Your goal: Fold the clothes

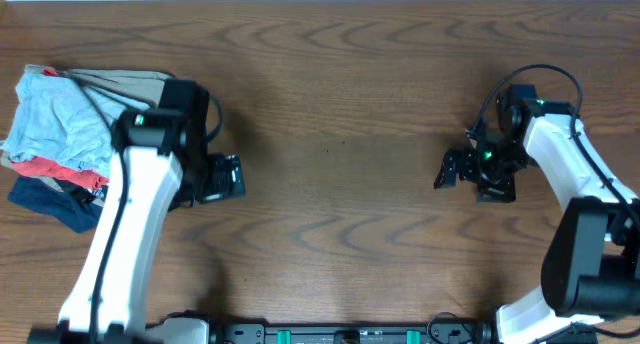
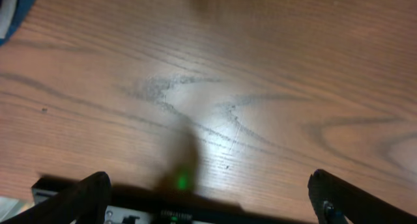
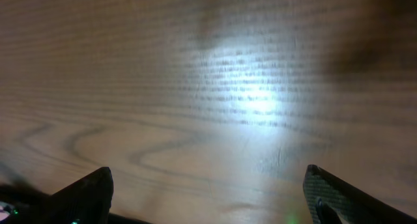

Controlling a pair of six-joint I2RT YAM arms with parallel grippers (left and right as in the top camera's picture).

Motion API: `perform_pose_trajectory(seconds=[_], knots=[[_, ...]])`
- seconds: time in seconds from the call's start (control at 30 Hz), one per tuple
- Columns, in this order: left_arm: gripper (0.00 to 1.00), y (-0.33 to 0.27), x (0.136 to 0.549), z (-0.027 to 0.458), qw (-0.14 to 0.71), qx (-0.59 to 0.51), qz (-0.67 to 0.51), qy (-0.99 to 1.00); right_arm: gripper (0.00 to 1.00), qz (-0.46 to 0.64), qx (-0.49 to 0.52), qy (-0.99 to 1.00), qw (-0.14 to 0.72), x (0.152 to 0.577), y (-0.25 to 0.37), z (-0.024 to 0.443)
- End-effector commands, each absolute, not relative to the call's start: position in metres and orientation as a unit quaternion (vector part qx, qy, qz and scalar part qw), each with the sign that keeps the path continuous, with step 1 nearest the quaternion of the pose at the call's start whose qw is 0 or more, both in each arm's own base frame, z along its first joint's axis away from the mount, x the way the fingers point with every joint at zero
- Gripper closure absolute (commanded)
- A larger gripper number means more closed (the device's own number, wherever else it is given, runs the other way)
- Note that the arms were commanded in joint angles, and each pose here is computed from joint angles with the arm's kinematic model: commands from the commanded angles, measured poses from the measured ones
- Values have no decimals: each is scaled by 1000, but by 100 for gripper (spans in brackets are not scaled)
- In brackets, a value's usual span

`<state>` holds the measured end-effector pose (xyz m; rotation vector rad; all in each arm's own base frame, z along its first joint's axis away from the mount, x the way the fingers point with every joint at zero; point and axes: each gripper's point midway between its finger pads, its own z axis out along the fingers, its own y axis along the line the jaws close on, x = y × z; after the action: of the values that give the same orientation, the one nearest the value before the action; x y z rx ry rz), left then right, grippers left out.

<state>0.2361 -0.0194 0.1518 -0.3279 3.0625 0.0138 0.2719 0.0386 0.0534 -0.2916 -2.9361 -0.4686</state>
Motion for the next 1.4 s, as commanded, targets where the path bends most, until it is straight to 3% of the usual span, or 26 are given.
perform_pose_trajectory(seconds=[0.0, 0.13, 0.43, 0.57, 0.8, 1.37], knots=[[2, -18, 224, 167, 100, -107, 3, 989, 9, -153, -100, -982, 44, 265, 37, 67], [2, -21, 207, 181, 199, -86, -9, 976, 1, -125, -104, -986, -40, 263, 27, 83], [2, -29, 183, 235, 406, -71, -81, 908, 1, -77, -64, -944, -314, 249, 17, 150], [2, -27, 175, 247, 437, -72, -91, 892, 1, -80, -59, -923, -370, 236, 17, 174], [2, -26, 173, 247, 439, -72, -92, 891, 1, -83, -55, -903, -418, 223, 17, 197], [2, -26, 173, 247, 439, -72, -92, 891, 1, -83, -55, -903, -419, 223, 17, 197]])
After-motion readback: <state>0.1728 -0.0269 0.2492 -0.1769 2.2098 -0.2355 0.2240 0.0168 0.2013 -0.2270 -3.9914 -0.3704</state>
